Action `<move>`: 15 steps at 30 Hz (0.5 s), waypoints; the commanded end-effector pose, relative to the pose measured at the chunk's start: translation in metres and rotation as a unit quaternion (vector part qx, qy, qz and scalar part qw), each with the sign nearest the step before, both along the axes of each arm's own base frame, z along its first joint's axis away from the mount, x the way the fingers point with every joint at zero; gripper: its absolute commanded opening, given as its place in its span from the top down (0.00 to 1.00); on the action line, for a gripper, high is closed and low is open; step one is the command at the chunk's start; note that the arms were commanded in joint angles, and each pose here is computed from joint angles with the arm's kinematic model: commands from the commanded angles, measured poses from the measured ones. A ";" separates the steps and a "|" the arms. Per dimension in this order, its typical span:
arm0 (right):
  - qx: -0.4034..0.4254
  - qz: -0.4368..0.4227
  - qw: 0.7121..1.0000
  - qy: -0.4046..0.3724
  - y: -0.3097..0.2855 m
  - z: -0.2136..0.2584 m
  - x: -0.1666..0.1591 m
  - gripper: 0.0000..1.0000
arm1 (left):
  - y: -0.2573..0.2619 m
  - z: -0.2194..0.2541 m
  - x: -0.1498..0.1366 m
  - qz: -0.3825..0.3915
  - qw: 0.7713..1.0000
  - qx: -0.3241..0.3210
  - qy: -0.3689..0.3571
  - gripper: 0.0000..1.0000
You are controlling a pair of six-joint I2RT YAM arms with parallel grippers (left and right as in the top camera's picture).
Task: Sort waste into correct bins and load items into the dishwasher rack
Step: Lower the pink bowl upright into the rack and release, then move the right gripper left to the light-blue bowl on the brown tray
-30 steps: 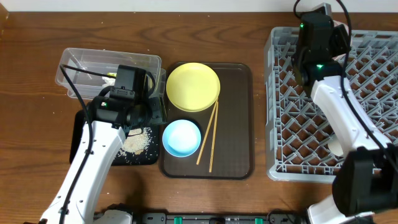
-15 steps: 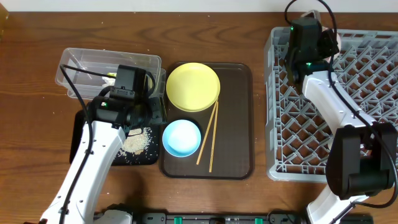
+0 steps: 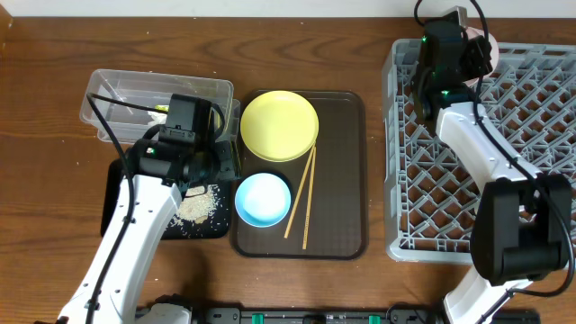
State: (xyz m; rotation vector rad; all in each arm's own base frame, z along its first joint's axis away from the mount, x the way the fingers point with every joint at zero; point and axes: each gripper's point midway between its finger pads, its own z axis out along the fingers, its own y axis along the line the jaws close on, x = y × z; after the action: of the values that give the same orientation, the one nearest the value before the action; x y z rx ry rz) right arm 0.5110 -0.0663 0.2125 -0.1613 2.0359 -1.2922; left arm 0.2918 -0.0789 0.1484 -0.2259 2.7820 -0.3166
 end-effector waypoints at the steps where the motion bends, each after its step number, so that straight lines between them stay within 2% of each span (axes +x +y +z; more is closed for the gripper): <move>1: -0.015 0.012 1.000 0.011 0.020 -0.005 0.003 0.99 | 0.002 0.002 0.001 0.002 1.000 0.004 -0.004 0.39; 15: -0.034 0.041 0.997 0.047 0.061 -0.032 0.005 0.99 | 0.002 0.002 0.000 0.002 1.000 0.004 -0.004 0.39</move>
State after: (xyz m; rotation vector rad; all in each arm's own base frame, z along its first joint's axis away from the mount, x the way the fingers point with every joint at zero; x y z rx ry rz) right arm 0.5170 -0.0118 0.1911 -0.3180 2.0329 -1.2798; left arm 0.2917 -0.0789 0.1483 -0.2260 2.7824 -0.3164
